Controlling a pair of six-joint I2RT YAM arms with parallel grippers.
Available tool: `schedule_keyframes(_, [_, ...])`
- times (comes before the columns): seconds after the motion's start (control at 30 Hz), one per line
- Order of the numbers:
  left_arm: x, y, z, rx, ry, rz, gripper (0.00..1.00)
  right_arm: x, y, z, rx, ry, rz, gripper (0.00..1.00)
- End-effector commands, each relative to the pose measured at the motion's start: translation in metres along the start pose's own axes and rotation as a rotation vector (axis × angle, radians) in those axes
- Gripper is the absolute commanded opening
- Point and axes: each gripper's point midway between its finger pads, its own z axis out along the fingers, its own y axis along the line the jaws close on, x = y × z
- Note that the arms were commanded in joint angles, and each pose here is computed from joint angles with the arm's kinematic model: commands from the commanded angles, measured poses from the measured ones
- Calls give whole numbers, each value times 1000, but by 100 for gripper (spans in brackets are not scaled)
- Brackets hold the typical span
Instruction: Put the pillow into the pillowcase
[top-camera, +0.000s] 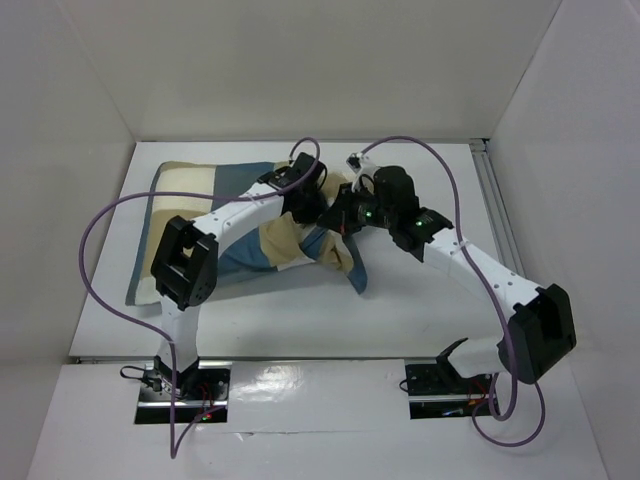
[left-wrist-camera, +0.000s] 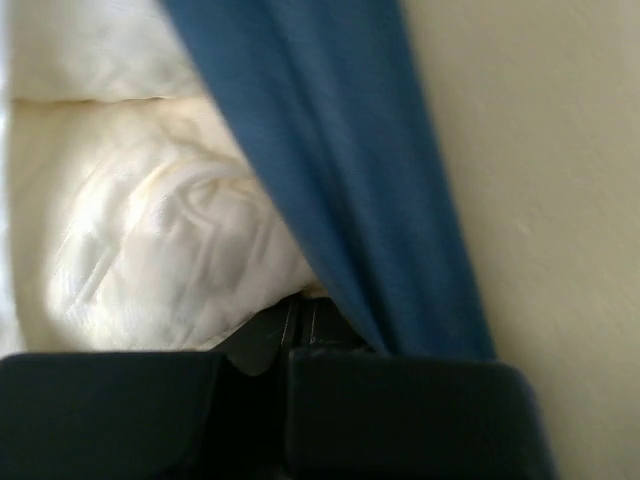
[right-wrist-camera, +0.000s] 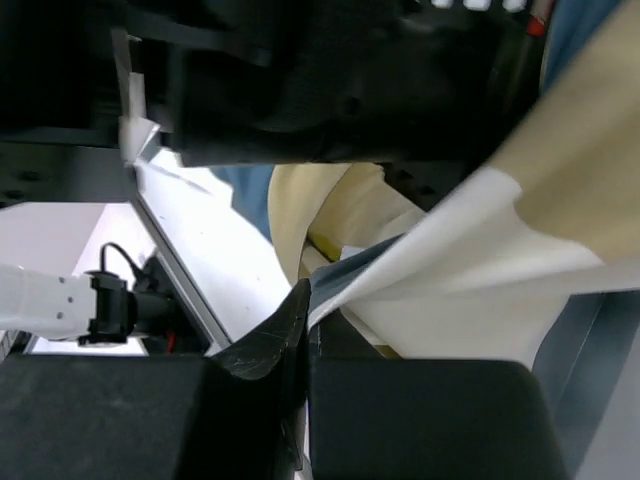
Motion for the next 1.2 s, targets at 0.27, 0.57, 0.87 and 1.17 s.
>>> schedule_keyframes(0.27, [-39, -20, -86, 168, 51, 106, 31, 40, -20, -9, 16, 60, -36, 0])
schedule_keyframes(0.57, [-19, 12, -119, 153, 83, 138, 36, 40, -33, -8, 82, 83, -70, 0])
schedule_keyframes(0.87, [37, 68, -69, -17, 195, 148, 33, 24, -19, -1, 35, 98, -70, 0])
schedule_keyframes(1.17, [56, 59, -52, 87, 250, 107, 0, 59, -43, 8, 196, 343, -100, 63])
